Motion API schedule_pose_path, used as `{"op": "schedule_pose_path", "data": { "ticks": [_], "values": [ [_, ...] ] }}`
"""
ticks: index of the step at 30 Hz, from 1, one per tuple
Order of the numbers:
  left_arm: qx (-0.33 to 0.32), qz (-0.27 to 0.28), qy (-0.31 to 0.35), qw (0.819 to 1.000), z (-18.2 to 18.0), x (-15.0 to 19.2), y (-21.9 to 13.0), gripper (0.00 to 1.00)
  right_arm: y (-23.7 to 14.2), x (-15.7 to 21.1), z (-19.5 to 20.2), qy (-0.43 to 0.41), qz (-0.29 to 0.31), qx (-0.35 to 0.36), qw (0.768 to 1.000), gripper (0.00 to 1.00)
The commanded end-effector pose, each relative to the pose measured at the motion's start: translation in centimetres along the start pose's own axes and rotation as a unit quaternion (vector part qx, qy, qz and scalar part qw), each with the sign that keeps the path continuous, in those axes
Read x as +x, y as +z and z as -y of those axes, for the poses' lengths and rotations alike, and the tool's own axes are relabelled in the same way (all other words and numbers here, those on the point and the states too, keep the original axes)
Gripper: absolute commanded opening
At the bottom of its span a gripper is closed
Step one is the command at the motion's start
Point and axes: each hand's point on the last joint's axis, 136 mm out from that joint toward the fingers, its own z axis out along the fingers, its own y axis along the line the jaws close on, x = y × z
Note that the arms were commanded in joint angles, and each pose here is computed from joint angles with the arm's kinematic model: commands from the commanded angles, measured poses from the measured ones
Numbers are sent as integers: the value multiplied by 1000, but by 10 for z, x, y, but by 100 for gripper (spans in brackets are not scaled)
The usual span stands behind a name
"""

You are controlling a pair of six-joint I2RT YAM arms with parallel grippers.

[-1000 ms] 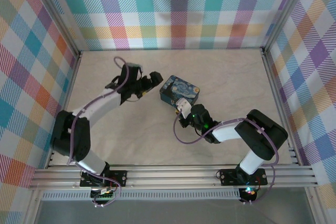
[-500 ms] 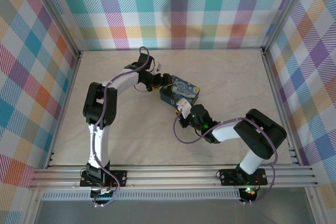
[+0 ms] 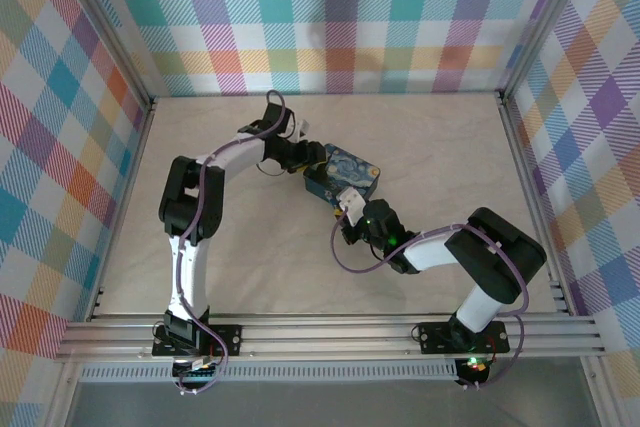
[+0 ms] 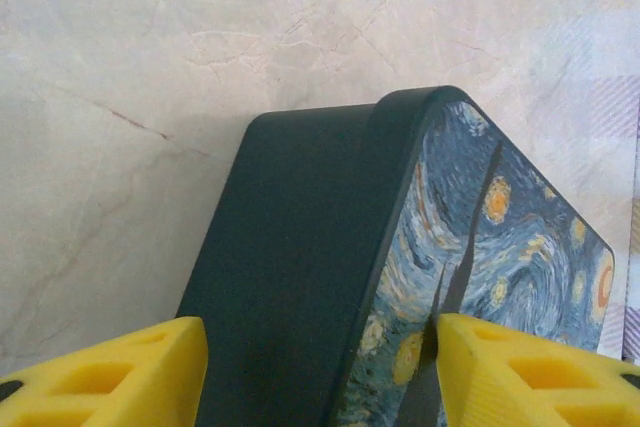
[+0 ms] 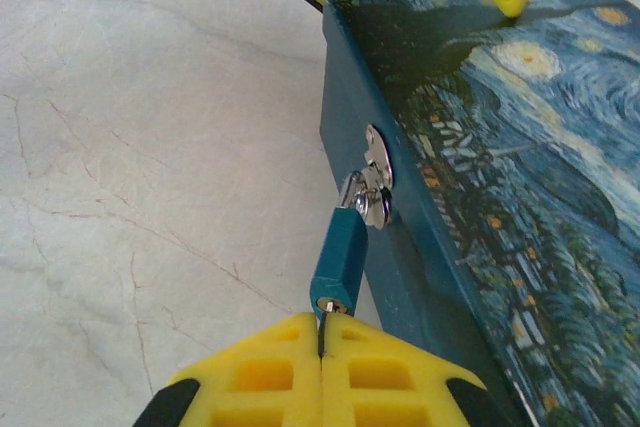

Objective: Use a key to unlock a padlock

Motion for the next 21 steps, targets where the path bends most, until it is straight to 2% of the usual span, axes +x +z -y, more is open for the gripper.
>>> {"op": "schedule_pose_path", "data": {
  "ticks": [1, 6, 21],
  "values": [
    [-59, -5, -75, 995, -52, 20, -4, 55, -1, 9, -8, 35, -7, -23, 999, 0],
    [-53, 20, -114, 992, -69, 30, -18, 46, -2, 11, -9, 81, -10, -40, 996, 0],
    [-51, 75, -189, 978, -79, 74, -52, 37, 4, 14, -11, 208, -16, -108, 972, 0]
  ]
}}
